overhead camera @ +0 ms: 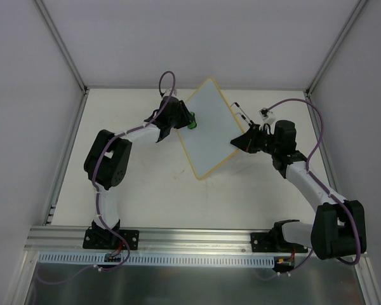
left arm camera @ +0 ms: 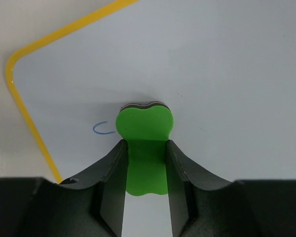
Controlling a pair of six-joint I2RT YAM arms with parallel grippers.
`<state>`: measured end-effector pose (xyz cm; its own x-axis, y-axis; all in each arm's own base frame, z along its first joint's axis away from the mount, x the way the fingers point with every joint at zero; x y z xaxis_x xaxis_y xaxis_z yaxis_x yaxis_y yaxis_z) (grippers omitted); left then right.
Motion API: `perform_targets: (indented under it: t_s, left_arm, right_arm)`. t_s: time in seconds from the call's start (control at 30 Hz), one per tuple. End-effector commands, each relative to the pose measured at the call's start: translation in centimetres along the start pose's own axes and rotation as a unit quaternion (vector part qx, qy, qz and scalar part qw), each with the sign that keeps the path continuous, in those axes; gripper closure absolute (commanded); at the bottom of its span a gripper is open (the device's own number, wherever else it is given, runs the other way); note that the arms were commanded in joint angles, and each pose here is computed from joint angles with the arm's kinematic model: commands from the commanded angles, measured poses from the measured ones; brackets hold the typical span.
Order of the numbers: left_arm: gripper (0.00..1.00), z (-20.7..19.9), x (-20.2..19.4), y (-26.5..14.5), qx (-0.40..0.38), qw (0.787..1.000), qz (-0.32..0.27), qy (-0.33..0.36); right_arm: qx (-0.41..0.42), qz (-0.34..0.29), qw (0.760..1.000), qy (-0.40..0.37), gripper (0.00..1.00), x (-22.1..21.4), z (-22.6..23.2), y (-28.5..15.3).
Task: Erase the whiteboard
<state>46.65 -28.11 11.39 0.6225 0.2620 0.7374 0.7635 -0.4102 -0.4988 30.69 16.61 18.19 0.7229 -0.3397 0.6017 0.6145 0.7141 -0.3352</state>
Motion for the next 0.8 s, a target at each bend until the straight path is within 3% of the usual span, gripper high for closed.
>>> perform_targets:
  t_s: [0.0,0.2,0.37,0.5,0.77]
  left_arm:
    - [1.00,1.4,-4.5,-0.4,-0.008,0.996,0.075,-0.052]
    - [1.00,6.2,-6.3,-0.9,0.046,0.992,0.087,-0.079]
    - [1.00,7.2,-6.7,-0.3,0.051,0.991,0.095,-0.078]
    - [1.00,7.4,-5.1,0.2,0.049,0.991,0.081,-0.092]
    - [1.00,4.0,0.5,1.0,-0.004,0.998,0.032,-0.053]
  right_arm:
    - [0.086,0.064,0.989,-0.100,1.00,-2.5,2.3,0.3]
    - [0.080,0.068,0.990,-0.096,1.00,-2.9,1.8,0.4]
    - [0.080,0.069,0.990,-0.095,1.00,-3.0,1.8,0.4]
    - [0.082,0.070,0.990,-0.095,1.00,-3.0,1.9,0.4]
    - [0.085,0.070,0.989,-0.093,1.00,-2.9,2.1,0.3]
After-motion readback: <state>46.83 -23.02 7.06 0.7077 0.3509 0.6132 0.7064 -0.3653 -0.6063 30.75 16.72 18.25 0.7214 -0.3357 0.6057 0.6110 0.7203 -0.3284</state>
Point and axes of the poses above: each gripper's point midway between its finger pads, its own y axis out along the fingers, its own z axis along the line the jaws close on, x = y × z, the point moved 2 cm from there along -y, back along the fingers, and after that the axes turned 9 degrees about y, right-handed, at the moved point
